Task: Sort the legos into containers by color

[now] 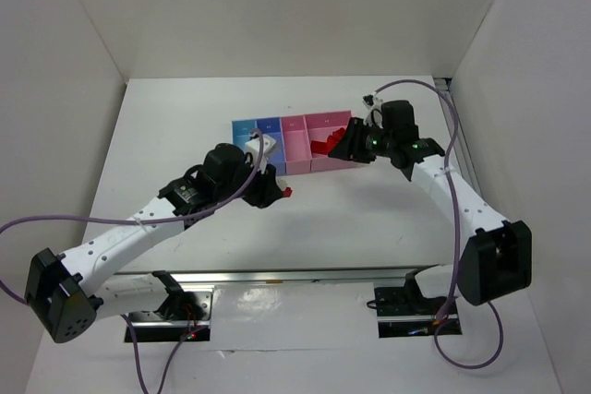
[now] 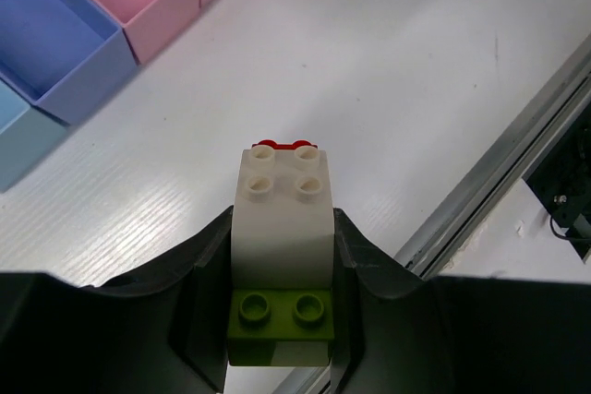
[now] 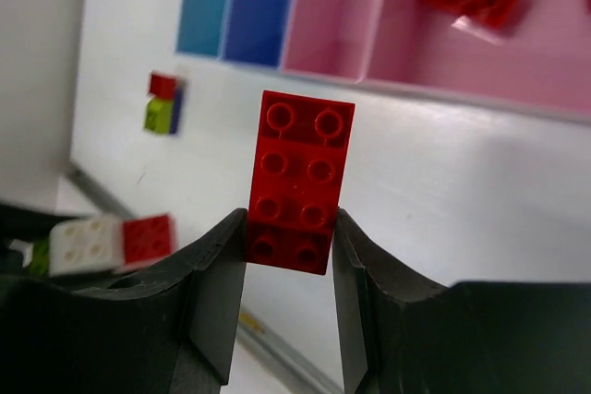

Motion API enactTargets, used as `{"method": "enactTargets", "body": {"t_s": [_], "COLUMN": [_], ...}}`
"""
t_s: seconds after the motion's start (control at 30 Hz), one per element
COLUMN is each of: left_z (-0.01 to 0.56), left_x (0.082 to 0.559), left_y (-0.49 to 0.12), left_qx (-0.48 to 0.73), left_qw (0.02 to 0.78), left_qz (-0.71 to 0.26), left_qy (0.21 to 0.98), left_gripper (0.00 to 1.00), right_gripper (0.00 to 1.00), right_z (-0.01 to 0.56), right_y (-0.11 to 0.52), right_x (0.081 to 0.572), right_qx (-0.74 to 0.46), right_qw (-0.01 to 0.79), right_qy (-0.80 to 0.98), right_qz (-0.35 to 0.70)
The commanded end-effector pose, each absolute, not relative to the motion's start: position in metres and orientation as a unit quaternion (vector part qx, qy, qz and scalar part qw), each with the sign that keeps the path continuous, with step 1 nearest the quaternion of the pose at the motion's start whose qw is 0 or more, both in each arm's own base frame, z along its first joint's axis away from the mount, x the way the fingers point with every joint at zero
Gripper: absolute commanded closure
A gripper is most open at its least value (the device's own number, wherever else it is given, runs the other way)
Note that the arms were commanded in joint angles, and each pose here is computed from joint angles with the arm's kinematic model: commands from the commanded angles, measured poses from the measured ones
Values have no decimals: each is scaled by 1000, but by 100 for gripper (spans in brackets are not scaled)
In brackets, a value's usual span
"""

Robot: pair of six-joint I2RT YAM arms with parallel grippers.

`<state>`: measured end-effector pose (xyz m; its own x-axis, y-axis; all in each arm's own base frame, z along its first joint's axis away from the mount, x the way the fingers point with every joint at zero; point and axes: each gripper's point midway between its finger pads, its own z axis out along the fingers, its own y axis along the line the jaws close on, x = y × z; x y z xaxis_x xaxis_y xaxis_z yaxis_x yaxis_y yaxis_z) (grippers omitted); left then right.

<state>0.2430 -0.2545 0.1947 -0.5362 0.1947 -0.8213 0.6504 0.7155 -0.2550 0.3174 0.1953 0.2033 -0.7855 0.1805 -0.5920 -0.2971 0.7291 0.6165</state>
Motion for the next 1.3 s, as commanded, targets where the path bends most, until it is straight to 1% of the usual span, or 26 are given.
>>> {"method": "enactTargets", "body": {"t_s": [0.0,0.1,0.13,0.17,0.2,0.27,0.3,0.33,0.37,0.4,0.43,0.47,0.5,0.57,0.6,0.63,0.67,0.7,0.73,0.77,0.8,0.83,0.9,0.93,1.1,1.27], "left_z": [220,223,223,224,229,230,227,227,229,227,229,229,229,232,236,238,242,242,245,247,251,253,258,257,269,272], "left_x": [255,258,258,259,262,262,265,266,264,265,263,263,262,256,259,260,255,254,255,257,249,251,245,246,244,242], "left_y": [-250,-247,-247,-246,-244,-244,-241,-239,-241,-236,-237,-237,-232,-234,-232,-232,-236,-236,-234,-236,-240,-238,-244,-244,-252,-256], "left_qx": [211,197,197,196,189,185,180,174,178,173,178,182,179,188,187,190,195,198,193,191,201,199,208,211,223,239], "left_qw": [430,420,417,416,419,412,409,406,400,396,390,389,389,380,385,386,378,374,372,368,354,350,329,323,301,286], "left_qz": [-274,-285,-290,-293,-298,-310,-309,-314,-326,-327,-338,-342,-345,-371,-379,-388,-409,-418,-428,-442,-467,-478,-512,-520,-554,-571], "left_qy": [834,839,838,838,837,837,840,841,838,841,838,836,836,826,821,815,807,804,800,796,785,781,765,762,743,731], "left_gripper": [100,100,100,100,100,100,100,100,100,100,100,100,100,100,100,100,100,100,100,100,100,100,100,100,100,100], "right_gripper": [79,78,77,75,75,59,48,44,32,29,29,28,28,31,32,34,34,34,34,28,23,20,14,12,12,9], "right_z": [200,181,187,166,164,172,152,150,163,159,165,157,178,192,194,202,207,192,214,218,210,227,227,235,247,258], "right_y": [172,158,160,161,162,167,170,170,177,181,182,178,181,189,188,194,207,210,214,220,231,236,246,249,273,297], "right_x": [372,411,424,435,444,467,473,479,488,486,483,473,463,445,422,413,394,373,359,345,317,305,275,264,228,221], "right_qx": [19,54,55,55,57,58,55,53,50,47,42,42,37,16,6,-8,-49,-62,-91,-111,-146,-175,-216,-233,-319,-365], "right_qw": [393,409,419,405,409,427,408,404,413,402,408,403,423,433,432,442,432,411,433,430,396,409,378,374,356,342], "right_qy": [877,885,881,890,889,880,892,896,892,897,896,899,888,874,870,858,847,849,824,812,800,773,751,739,692,672], "right_qz": [274,214,213,201,198,199,186,178,179,177,171,169,179,220,238,263,306,325,352,378,425,452,497,510,541,546]}}
